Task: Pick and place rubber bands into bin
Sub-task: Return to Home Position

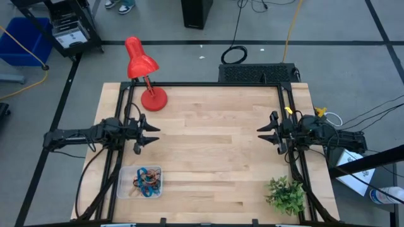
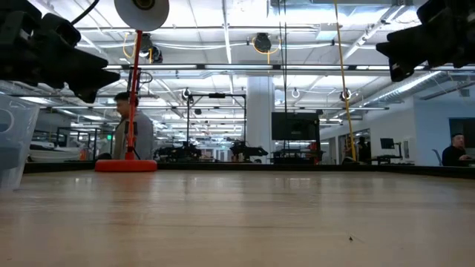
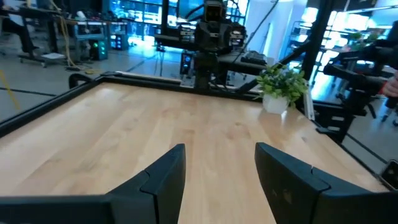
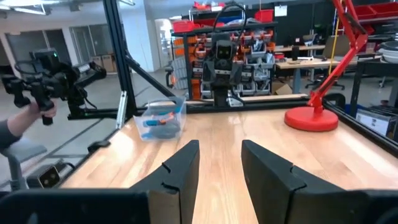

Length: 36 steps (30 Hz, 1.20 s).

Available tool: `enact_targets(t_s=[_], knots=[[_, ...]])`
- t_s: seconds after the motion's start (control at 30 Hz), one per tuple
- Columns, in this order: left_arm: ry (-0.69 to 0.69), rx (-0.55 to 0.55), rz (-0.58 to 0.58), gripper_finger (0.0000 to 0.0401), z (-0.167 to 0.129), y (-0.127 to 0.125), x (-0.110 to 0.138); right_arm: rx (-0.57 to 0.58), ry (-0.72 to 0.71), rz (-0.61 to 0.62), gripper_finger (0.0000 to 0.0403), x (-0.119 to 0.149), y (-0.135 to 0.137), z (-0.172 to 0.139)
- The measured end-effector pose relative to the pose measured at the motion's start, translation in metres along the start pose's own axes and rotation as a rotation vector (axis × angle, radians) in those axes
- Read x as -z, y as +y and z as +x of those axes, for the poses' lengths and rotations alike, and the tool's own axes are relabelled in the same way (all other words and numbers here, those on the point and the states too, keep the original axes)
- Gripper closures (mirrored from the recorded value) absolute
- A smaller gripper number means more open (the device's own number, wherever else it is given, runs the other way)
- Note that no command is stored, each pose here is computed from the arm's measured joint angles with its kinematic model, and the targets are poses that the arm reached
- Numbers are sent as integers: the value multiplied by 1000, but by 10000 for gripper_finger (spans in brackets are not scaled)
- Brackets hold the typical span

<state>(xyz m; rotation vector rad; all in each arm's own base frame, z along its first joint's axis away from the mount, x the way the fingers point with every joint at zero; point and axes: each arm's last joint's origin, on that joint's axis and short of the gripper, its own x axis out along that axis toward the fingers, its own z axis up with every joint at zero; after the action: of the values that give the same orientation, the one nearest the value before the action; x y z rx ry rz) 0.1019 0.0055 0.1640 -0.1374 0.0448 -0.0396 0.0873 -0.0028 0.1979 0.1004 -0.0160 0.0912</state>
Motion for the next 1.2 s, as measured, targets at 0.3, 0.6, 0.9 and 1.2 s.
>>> enact_targets(t_s=[0.3,0.6,0.9,1.2], knots=[[-3,-69,24,201,0,4,0,68,36,-29,289,15,-4,4],[-10,-119,21,201,0,5,0,294,21,-35,289,15,-11,3],[-11,-119,18,201,0,5,0,290,20,-30,289,15,-11,3],[-13,-119,19,201,0,5,0,279,-86,-32,289,22,-12,7]])
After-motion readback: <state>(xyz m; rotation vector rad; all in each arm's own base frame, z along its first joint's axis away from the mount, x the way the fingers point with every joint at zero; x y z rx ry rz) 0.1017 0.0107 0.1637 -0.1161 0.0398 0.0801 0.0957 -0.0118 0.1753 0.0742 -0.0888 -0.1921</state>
